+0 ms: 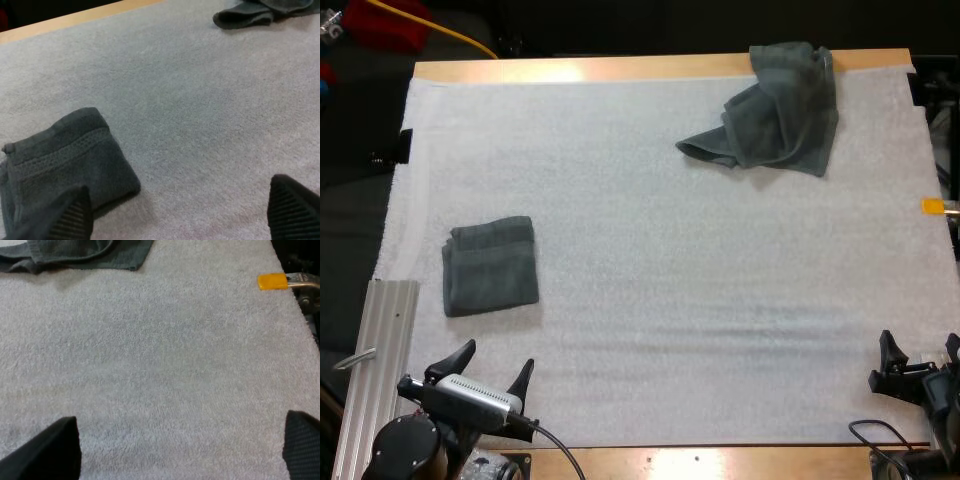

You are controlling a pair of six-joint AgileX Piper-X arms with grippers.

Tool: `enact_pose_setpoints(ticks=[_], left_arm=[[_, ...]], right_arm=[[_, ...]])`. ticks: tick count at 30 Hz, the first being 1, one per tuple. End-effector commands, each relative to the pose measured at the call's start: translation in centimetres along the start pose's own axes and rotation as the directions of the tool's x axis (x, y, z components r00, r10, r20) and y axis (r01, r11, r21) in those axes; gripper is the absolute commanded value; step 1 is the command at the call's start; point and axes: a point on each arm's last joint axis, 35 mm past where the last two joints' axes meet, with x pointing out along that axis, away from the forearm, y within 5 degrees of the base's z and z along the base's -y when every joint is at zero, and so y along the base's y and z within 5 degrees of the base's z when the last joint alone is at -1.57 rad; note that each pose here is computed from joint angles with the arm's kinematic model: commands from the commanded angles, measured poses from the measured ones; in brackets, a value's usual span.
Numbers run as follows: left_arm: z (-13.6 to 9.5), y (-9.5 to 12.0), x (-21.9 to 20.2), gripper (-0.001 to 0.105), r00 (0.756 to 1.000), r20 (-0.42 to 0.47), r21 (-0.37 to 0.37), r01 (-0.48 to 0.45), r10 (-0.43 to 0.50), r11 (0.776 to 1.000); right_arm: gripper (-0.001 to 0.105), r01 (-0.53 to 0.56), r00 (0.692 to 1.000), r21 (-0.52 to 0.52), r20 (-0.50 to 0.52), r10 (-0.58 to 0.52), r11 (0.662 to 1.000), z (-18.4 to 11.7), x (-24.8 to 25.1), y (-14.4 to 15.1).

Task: Pick towel from pile, fold and stack

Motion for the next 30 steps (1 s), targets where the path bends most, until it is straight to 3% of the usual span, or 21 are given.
enact_pose_setpoints(ticks=[1,7,11,16,24,30], left_arm=[[0.3,-0.1,0.2,0.069,1.000,0.006,-0.006,0.011,-0.011,1.000],[0.5,-0.3,0.1,0.069,0.998,0.019,-0.013,0.066,-0.066,0.998],[0.7,-0.6,-0.2,0.069,0.990,0.011,-0.071,0.142,-0.142,0.987],[1.1,-0.9,-0.9,0.069,0.976,0.023,-0.065,0.216,-0.215,0.974],[5.2,-1.7,-2.5,0.069,0.953,0.129,-0.024,0.280,-0.275,0.960],[7.8,-2.1,-3.0,0.069,0.949,0.146,-0.012,0.285,-0.281,0.958]], right_arm=[[0.079,0.012,1.000,0.001,0.005,-0.012,1.000,0.2,-0.1,-0.1],[0.079,-0.001,1.000,-0.001,-0.003,0.001,1.000,0.5,-0.8,-0.2],[0.079,-0.048,0.999,0.007,0.020,0.048,0.999,1.2,-1.8,-0.3],[0.079,-0.130,0.992,0.025,0.010,0.130,0.991,3.1,-2.2,-0.3],[0.079,-0.255,0.967,0.032,-0.021,0.255,0.967,6.8,-2.2,-0.3],[0.079,-0.286,0.958,0.031,-0.004,0.286,0.958,10.0,-2.1,-0.5]])
